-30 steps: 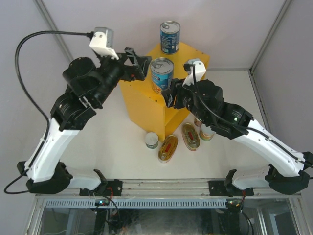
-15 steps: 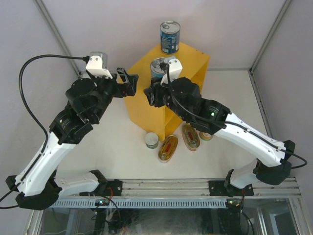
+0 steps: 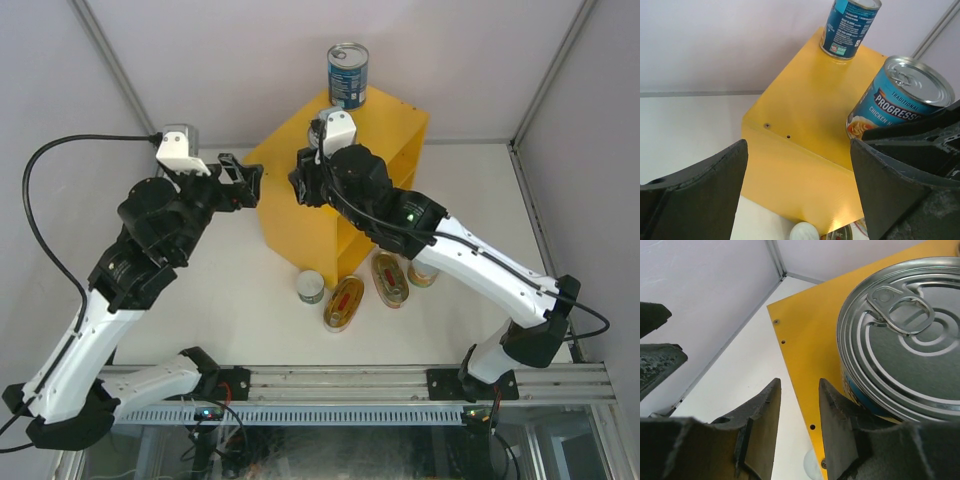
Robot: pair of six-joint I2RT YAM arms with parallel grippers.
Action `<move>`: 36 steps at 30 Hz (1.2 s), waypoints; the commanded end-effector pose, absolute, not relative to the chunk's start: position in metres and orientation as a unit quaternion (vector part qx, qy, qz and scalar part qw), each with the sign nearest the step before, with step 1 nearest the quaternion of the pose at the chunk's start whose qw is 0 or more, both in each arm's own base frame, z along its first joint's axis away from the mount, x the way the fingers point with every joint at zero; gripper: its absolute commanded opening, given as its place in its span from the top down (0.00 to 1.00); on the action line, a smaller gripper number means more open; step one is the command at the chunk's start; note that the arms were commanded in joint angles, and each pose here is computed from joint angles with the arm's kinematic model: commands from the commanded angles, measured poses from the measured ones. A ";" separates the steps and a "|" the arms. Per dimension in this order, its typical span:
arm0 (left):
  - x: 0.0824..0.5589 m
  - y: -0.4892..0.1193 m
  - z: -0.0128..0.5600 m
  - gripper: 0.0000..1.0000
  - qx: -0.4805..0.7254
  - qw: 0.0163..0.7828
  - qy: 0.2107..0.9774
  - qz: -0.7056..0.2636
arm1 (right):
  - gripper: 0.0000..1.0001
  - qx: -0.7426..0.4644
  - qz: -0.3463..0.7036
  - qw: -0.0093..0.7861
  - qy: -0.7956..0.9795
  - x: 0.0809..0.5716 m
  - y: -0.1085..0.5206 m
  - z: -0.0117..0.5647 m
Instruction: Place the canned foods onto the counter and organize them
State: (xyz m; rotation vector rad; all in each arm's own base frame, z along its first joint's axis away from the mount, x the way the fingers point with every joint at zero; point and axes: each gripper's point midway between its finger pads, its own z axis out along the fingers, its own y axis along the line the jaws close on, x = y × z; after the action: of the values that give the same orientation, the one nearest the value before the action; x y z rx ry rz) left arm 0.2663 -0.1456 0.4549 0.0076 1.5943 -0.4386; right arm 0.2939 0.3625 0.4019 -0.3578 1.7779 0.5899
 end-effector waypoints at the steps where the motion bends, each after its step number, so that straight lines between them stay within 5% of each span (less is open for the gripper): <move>1: 0.268 -0.151 0.453 0.14 0.010 0.678 0.705 -0.208 | 0.63 -0.155 0.256 0.604 0.739 0.302 0.355 0.427; 18: 0.277 -0.160 0.439 0.14 0.019 0.669 0.713 -0.211 | 0.62 -0.134 0.225 0.613 0.745 0.358 0.301 0.410; 36: 0.274 -0.155 0.435 0.14 0.024 0.669 0.714 -0.207 | 0.62 -0.112 0.217 0.623 0.743 0.386 0.321 0.420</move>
State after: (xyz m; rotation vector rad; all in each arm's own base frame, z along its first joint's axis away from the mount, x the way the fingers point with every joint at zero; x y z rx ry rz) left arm 0.2767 -0.1589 0.4301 0.0601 1.6409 -0.4546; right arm 0.3764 0.3332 0.3996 -0.3200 1.7508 0.5144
